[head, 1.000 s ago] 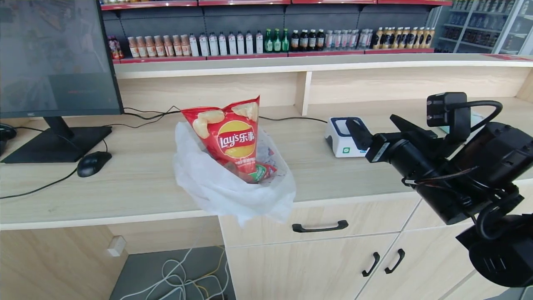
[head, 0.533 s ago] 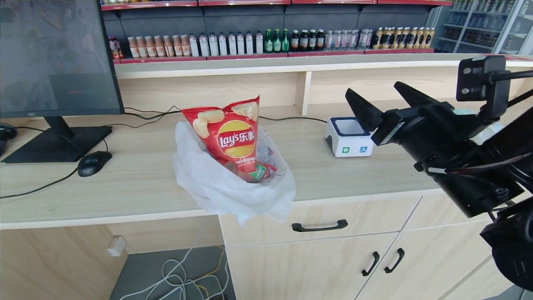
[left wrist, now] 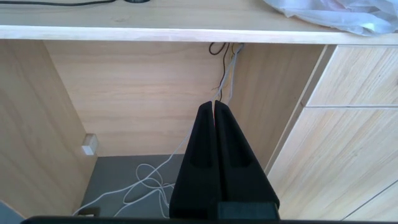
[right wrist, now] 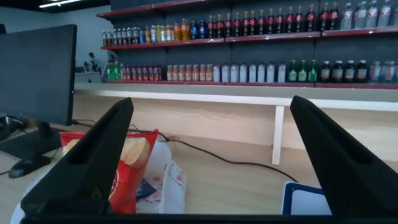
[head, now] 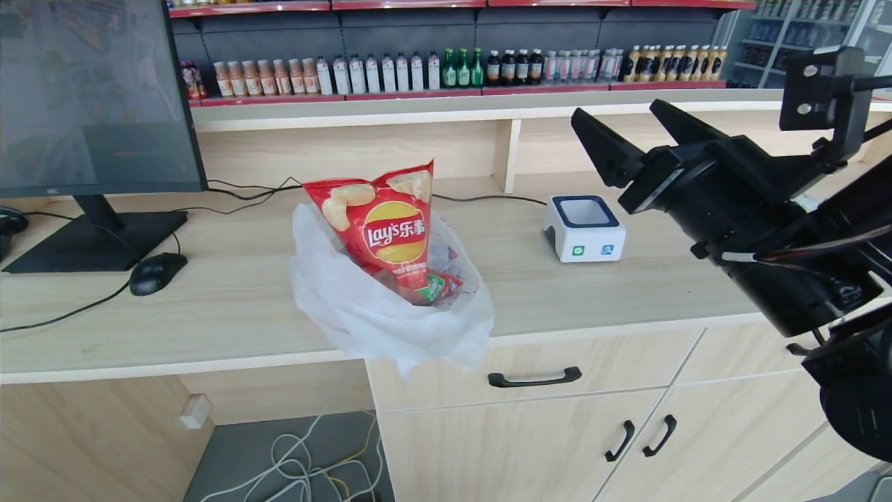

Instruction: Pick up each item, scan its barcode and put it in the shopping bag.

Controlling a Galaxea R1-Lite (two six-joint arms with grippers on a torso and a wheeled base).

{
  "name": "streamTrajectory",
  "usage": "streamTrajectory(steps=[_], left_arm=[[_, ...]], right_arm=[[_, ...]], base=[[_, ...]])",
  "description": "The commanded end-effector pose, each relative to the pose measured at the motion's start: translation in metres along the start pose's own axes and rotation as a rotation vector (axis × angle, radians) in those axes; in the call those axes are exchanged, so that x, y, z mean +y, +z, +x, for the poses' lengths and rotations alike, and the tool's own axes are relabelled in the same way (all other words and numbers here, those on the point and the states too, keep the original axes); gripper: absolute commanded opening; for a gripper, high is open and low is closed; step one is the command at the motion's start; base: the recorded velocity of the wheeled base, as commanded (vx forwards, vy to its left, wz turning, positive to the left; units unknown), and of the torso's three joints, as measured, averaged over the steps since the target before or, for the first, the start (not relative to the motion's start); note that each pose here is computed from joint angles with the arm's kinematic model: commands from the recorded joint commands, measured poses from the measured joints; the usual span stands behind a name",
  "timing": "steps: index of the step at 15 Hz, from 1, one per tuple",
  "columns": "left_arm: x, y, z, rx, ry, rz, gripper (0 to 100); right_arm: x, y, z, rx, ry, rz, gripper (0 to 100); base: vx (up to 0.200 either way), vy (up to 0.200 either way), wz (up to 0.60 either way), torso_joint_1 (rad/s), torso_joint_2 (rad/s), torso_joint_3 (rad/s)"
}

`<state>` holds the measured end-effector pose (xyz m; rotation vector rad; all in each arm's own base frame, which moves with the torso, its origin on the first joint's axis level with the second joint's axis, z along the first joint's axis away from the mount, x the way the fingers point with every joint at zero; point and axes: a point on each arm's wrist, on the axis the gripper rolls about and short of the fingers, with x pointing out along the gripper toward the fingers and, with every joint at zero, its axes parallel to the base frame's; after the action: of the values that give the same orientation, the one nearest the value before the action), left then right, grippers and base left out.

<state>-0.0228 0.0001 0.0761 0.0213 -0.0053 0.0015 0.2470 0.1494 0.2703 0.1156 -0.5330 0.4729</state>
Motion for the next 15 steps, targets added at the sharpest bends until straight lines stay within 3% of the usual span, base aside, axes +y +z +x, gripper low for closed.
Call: streamTrajectory(steps=[1, 3, 7, 12, 15], left_arm=[[0.0, 0.0, 0.0, -0.001, 0.0, 0.0, 0], [0.0, 0.0, 0.0, -0.001, 0.0, 0.0, 0], [0.0, 0.0, 0.0, -0.001, 0.0, 0.0, 0], [0.0, 0.0, 0.0, -0.001, 0.0, 0.0, 0], [0.0, 0.0, 0.0, -0.001, -0.001, 0.0, 0]], right_arm=[[0.005, -0.005, 0.007, -0.018, 0.016, 0.018, 100], [0.009, -0.011, 0.007, -0.003, 0.018, 0.006, 100], [0.007, -0.036, -0.005, 0.124, 0.003, -0.019, 100], [-0.033, -0.051, -0.017, 0.189, -0.109, -0.096, 100], [-0.035, -0.058, -0.026, 0.231, -0.118, -0.098, 100]], base=[[0.0, 0.0, 0.0, 0.0, 0.0, 0.0], [0.0, 0.0, 0.0, 0.0, 0.0, 0.0], [0.0, 0.0, 0.0, 0.0, 0.0, 0.0], [0.0, 0.0, 0.0, 0.0, 0.0, 0.0], [0.0, 0.0, 0.0, 0.0, 0.0, 0.0]])
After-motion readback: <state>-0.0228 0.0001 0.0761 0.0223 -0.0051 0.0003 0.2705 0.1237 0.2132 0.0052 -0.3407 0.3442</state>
